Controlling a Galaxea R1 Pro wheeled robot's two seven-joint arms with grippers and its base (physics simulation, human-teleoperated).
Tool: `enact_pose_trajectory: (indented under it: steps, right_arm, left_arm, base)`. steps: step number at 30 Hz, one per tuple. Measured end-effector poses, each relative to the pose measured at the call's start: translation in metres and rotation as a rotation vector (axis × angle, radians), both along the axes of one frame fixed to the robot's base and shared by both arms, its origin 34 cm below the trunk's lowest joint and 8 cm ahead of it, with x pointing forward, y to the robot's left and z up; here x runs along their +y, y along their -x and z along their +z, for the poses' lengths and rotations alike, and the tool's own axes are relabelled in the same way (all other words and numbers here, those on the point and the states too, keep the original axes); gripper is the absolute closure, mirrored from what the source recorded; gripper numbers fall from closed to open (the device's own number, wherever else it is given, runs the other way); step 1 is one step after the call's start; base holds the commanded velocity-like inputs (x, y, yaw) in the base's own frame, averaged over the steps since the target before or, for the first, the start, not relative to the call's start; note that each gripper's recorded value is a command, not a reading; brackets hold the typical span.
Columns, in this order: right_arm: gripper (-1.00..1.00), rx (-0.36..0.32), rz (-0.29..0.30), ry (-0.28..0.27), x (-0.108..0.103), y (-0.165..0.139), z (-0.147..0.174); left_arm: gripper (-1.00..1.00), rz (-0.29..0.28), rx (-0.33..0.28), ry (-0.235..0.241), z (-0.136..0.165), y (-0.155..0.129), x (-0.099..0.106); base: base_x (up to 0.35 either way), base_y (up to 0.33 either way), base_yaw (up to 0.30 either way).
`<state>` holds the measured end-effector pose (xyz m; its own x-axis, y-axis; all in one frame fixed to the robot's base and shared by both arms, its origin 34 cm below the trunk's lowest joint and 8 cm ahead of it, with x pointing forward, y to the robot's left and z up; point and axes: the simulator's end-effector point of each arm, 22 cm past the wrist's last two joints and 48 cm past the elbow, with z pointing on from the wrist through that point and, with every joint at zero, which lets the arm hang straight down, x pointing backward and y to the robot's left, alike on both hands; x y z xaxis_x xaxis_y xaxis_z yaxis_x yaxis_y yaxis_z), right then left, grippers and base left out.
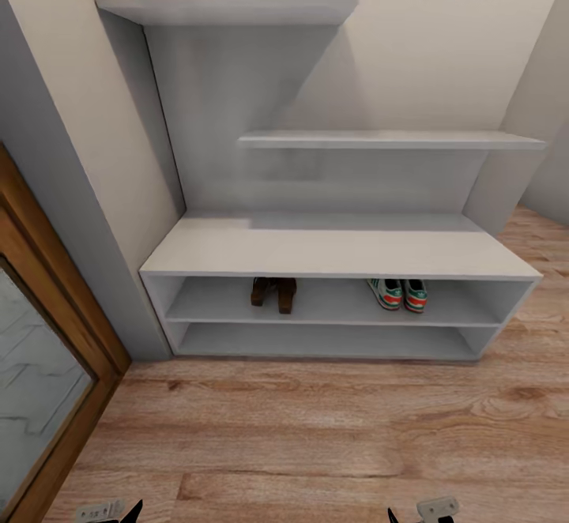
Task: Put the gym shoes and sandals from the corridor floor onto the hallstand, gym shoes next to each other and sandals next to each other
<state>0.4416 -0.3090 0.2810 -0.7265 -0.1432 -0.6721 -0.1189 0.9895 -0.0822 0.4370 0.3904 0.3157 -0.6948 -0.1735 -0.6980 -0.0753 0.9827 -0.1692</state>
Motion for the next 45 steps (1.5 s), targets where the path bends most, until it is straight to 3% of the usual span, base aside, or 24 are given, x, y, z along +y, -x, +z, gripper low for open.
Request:
enact_pose_trajectory:
  steps: [5, 14, 22, 28, 45]
  right_arm:
    - [-1.00, 0.001, -0.002, 0.000, 0.000, -0.002, 0.011]
    - [-1.00, 0.028, -0.024, 0.001, -0.004, 0.017, 0.023]
    - [-1.00, 0.085, -0.103, -0.001, -0.017, 0.060, 0.029]
    - [-1.00, 0.115, -0.116, 0.000, -0.019, 0.081, 0.036]
    - [-1.00, 0.142, -0.111, -0.011, -0.011, 0.089, 0.067]
  left_arm:
    - [-1.00, 0.009, 0.002, -0.007, 0.010, -0.002, 0.003]
    - [-1.00, 0.086, 0.031, -0.075, 0.024, 0.001, 0.023]
    - [-1.00, 0.093, 0.035, -0.080, 0.040, -0.001, 0.024]
    - [-1.00, 0.094, 0.035, -0.079, 0.052, -0.004, 0.024]
    - [-1.00, 0.097, 0.064, -0.068, 0.080, 0.002, 0.021]
  base:
    - [0.000, 0.000, 0.000]
    - [0.000, 0.000, 0.000]
    - [0.000, 0.000, 0.000]
    - [0.000, 0.000, 0.000]
    - [0.000, 0.000, 0.000]
